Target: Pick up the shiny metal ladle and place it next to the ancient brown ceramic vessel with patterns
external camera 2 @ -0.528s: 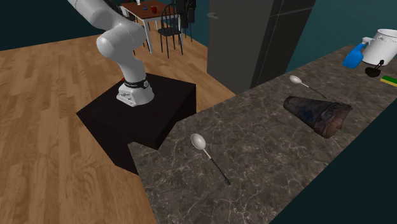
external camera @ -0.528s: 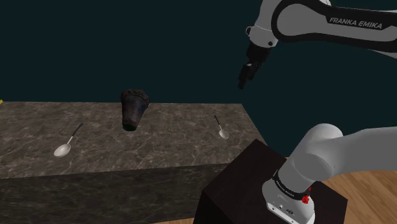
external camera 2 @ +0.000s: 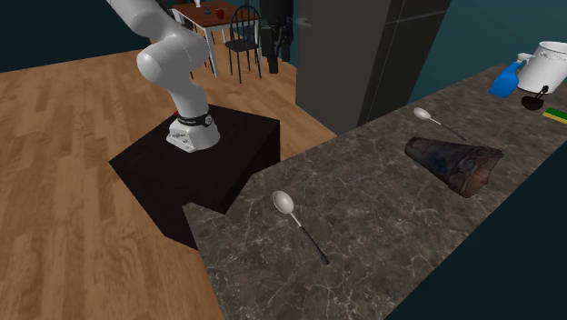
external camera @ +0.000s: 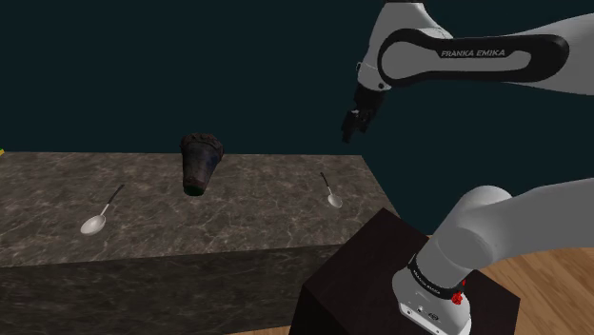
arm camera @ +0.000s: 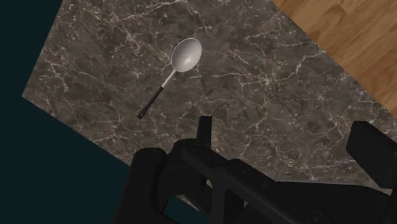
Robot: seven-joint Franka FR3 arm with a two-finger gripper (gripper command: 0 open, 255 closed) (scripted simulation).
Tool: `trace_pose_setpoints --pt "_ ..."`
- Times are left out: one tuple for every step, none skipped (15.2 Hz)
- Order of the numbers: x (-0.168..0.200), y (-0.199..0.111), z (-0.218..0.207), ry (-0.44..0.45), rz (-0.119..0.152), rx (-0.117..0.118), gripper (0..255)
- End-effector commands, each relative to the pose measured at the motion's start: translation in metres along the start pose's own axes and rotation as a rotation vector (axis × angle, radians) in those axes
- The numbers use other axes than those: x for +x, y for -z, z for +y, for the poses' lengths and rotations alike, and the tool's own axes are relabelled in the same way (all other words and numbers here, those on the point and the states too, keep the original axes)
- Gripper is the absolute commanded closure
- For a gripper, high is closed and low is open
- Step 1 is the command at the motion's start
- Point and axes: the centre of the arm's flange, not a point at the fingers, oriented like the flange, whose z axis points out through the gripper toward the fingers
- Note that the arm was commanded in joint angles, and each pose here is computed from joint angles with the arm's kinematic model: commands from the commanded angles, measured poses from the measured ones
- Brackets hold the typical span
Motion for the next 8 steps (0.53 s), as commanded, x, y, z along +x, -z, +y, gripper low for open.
trace_pose_setpoints --pt "0.009 -0.023 0.014 -0.042 -0.002 0.008 0" --pt "0.014 -0.035 0.02 -0.062 -0.005 0.012 0" --pt "0.019 -0.046 0.025 -0.082 -0.007 0.016 0" --pt "0.023 -0.058 0.031 -0.102 -0.009 0.02 0" --pt "0.028 -0.069 0.036 -0.122 -0.011 0.025 0" --pt "0.032 -0.081 0.042 -0.142 -0.013 0.029 0" --pt "0.037 -0.092 0.047 -0.162 -0.015 0.033 0" --pt "0.041 -0.104 0.053 -0.182 -0.018 0.037 0"
